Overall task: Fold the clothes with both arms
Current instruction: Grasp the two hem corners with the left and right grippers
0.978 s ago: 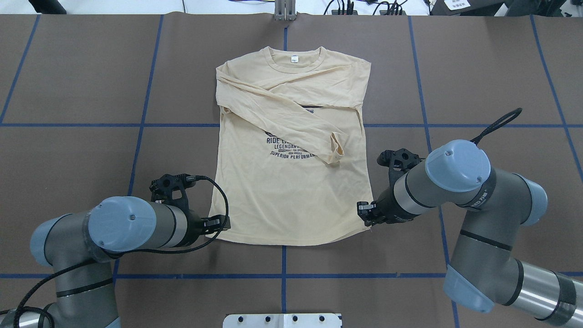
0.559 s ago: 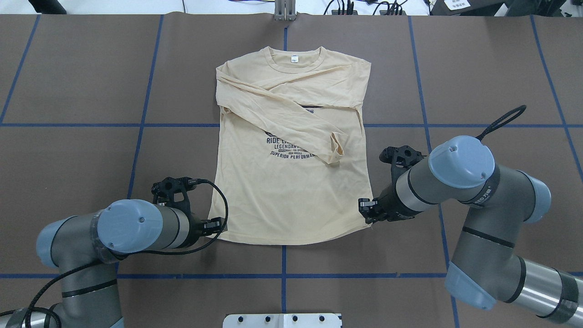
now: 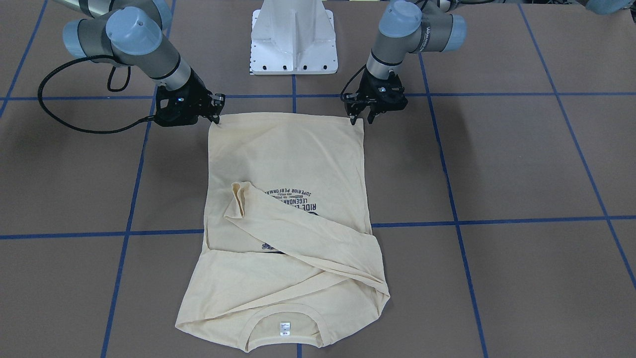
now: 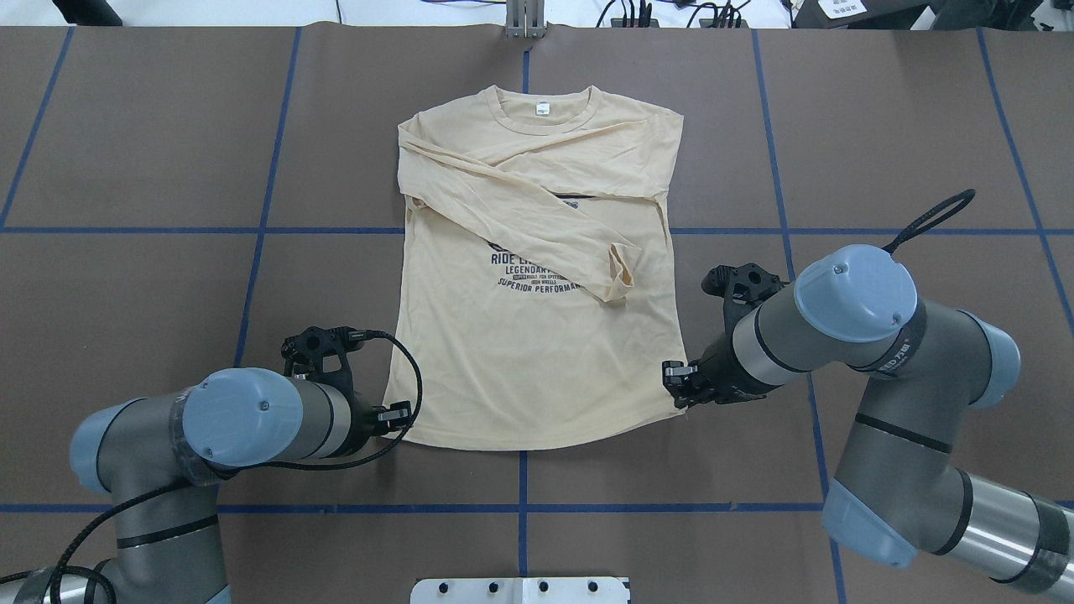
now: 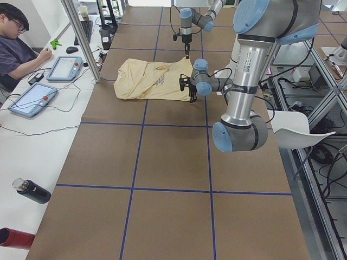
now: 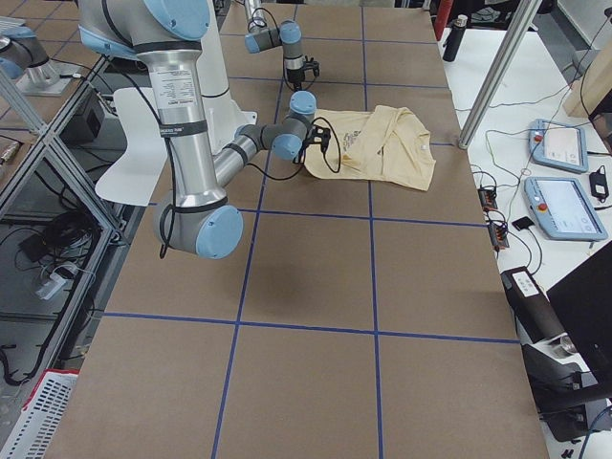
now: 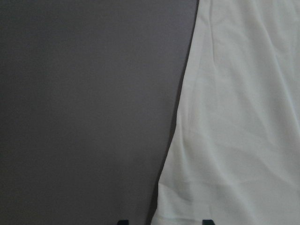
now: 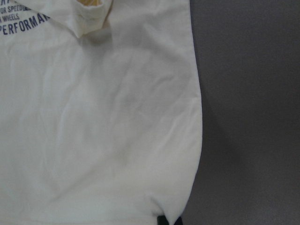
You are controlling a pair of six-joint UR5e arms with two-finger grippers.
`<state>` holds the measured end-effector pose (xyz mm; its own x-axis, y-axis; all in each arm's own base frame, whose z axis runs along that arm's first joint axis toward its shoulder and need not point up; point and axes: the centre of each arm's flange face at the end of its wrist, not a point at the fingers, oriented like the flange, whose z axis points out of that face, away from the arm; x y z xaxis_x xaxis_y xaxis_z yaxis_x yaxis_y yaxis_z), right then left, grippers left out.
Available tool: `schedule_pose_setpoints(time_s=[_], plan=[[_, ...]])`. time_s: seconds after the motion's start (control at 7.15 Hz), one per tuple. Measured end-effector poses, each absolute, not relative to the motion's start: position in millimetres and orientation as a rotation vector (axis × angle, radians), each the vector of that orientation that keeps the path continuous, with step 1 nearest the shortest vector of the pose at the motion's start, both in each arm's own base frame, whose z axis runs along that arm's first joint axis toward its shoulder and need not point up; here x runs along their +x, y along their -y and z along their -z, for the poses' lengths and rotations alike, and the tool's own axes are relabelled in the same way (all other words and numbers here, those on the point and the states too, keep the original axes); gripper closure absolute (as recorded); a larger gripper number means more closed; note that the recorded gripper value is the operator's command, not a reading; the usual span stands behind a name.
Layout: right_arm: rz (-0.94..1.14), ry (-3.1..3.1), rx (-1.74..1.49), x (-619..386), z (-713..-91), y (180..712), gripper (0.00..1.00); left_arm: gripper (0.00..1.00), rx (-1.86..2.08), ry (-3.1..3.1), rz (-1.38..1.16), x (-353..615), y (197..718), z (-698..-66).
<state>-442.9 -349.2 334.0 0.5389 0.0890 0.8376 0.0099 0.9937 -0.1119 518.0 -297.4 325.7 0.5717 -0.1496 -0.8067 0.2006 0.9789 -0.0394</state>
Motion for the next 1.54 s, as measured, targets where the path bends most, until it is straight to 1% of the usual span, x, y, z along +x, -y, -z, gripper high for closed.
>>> schedule_pose_setpoints(time_s=[0.28,0.42,0.56,0.7,1.12,1.54], plan=[[-0.05,1.001,-0.106,-441.8,-334.2,350.5,1.0,0.67,0.057,-0.935,0.202,522.2,295.6,-327.4],[-0.05,1.001,-0.107,-441.1,-334.4,351.1,1.0,0.8,0.056,-0.936,0.2,523.3,295.0,-326.6],[-0.051,1.002,-0.11,-440.1,-334.4,351.7,1.0,0.98,0.056,-0.937,0.2,523.7,294.8,-326.0],[-0.051,1.003,-0.113,-439.3,-334.7,352.2,1.0,1.0,0.056,-0.939,0.199,523.8,294.6,-325.1],[-0.05,1.004,-0.118,-438.1,-334.9,353.0,1.0,1.0,0.058,-0.952,0.2,520.7,295.6,-318.7],[-0.048,1.014,-0.136,-428.2,-334.2,350.6,1.0,1.0,0.071,-1.01,0.205,493.3,295.5,-291.3]])
